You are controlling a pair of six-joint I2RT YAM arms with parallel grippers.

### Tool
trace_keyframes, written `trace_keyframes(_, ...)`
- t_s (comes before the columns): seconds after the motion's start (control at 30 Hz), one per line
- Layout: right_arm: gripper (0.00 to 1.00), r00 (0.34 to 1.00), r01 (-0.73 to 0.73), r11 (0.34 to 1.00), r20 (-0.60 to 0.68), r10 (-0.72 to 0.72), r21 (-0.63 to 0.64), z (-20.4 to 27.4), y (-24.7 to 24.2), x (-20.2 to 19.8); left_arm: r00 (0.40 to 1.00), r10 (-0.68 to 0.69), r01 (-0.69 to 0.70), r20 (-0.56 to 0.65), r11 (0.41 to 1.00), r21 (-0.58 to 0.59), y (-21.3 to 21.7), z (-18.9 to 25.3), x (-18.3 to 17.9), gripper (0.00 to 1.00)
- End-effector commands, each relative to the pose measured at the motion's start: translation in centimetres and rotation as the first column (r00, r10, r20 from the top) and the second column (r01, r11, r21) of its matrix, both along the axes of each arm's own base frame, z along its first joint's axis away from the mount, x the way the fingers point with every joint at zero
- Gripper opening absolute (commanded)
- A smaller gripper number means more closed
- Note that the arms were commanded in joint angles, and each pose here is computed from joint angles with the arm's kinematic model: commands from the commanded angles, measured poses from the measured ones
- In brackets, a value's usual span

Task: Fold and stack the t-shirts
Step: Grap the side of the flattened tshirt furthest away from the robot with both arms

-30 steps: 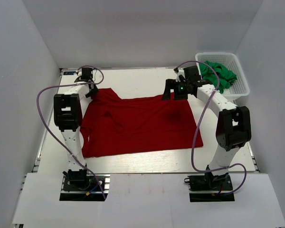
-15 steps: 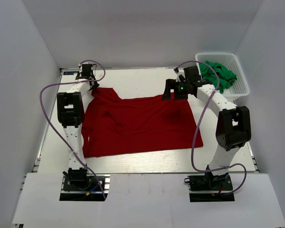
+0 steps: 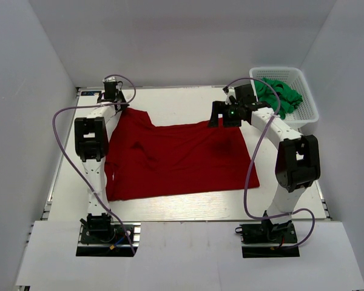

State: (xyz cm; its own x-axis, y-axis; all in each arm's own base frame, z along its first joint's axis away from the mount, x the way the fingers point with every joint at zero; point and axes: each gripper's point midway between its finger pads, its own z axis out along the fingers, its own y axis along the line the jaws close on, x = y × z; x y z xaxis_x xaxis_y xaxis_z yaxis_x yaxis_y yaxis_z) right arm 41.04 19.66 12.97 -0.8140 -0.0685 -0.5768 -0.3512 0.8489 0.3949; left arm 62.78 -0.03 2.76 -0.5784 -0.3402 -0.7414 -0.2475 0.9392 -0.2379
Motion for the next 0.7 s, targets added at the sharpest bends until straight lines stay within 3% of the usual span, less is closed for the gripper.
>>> trace_keyframes(0.0, 0.90, 0.994, 0.088, 0.994, 0.078, -0.083, -0.068, 0.5, -1.5, 3.1, 0.997, -0.068, 0.067, -0.023, 0.997, -0.043, -1.5, -0.3, -1.1, 0.00)
trace_keyframes(0.23, 0.90, 0.927, 0.371, 0.904, 0.134, -0.349, -0.212, -1.7, -5.4, 8.7, 0.998, -0.058, 0.059, 0.021, 0.998, -0.032, -1.2, 1.5, -1.7, 0.00)
trace_keyframes(0.53, 0.90, 0.865, 0.502, 0.798, 0.188, -0.466, -0.334, -5.6, -7.2, 13.9, 0.997, -0.060, 0.062, 0.048, 0.997, -0.043, -1.4, 2.7, -1.7, 0.00)
trace_keyframes(0.67, 0.84, 0.847, 0.531, 0.776, 0.177, -0.501, -0.341, -6.9, -7.6, 14.2, 0.998, -0.052, 0.054, 0.037, 0.998, -0.039, -1.3, 2.5, -1.9, 0.00)
